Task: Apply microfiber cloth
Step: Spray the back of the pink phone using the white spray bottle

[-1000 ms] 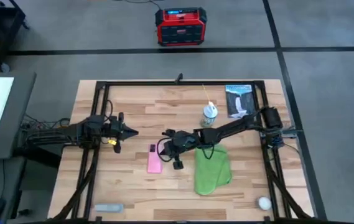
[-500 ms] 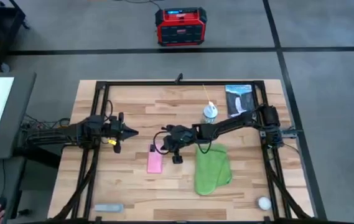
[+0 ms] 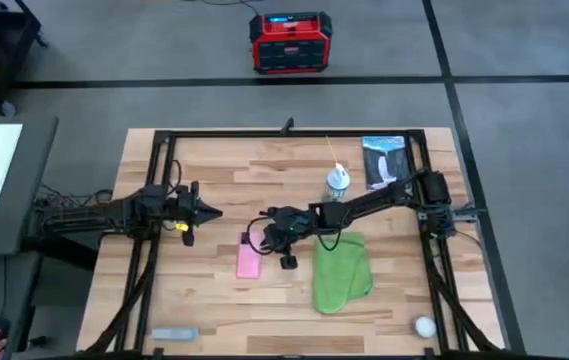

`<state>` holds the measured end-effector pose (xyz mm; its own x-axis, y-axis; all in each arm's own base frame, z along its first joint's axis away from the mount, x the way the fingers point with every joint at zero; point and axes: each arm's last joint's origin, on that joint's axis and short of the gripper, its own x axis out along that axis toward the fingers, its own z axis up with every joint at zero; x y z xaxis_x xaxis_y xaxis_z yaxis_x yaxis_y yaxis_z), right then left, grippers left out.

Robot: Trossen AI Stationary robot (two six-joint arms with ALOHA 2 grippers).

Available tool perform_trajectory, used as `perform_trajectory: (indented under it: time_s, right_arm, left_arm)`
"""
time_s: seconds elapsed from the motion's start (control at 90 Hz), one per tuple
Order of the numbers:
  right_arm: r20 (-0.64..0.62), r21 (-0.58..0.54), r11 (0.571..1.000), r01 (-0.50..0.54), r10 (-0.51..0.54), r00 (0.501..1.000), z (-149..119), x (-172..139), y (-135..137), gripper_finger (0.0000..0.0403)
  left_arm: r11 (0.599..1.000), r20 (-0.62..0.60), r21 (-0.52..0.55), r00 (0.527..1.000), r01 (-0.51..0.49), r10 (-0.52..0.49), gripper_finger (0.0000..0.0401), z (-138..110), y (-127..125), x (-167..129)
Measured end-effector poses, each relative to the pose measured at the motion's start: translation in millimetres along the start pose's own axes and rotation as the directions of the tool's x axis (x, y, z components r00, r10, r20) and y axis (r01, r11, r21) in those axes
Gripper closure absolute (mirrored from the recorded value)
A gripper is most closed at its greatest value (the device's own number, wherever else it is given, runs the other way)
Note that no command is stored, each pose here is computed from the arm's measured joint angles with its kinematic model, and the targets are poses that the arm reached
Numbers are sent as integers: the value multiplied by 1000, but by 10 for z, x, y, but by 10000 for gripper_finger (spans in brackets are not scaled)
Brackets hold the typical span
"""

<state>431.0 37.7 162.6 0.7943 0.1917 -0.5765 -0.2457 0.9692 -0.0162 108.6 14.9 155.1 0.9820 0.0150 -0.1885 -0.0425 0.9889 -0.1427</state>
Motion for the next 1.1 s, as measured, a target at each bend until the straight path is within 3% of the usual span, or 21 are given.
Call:
perform_trajectory:
  time_s: [0.178,0.344,0.489,0.678,0.922,1.1]
  right_arm:
    - [43,1,1000,11,-11,999,41,-3,-19,334]
    - [28,-36,998,49,-48,998,45,-20,-13,365]
    - [55,-139,981,132,-125,991,263,-279,105,399]
    - [129,-154,983,105,-85,988,505,-586,191,402]
    - [36,-80,997,-5,8,999,81,112,93,403]
    - [-3,-66,998,-19,18,1000,142,571,18,403]
  left_arm:
    - [1000,-4,-17,1000,5,-5,401,-3,-1,0]
    - [999,-3,-39,1000,15,-15,396,-1,-10,1]
    - [997,23,-43,998,57,-56,367,16,-45,5]
    - [995,18,-94,999,30,-29,321,7,-55,12]
    - [991,-38,-132,998,38,-43,295,-31,-74,77]
    - [991,-18,-126,999,42,-44,294,-5,-75,125]
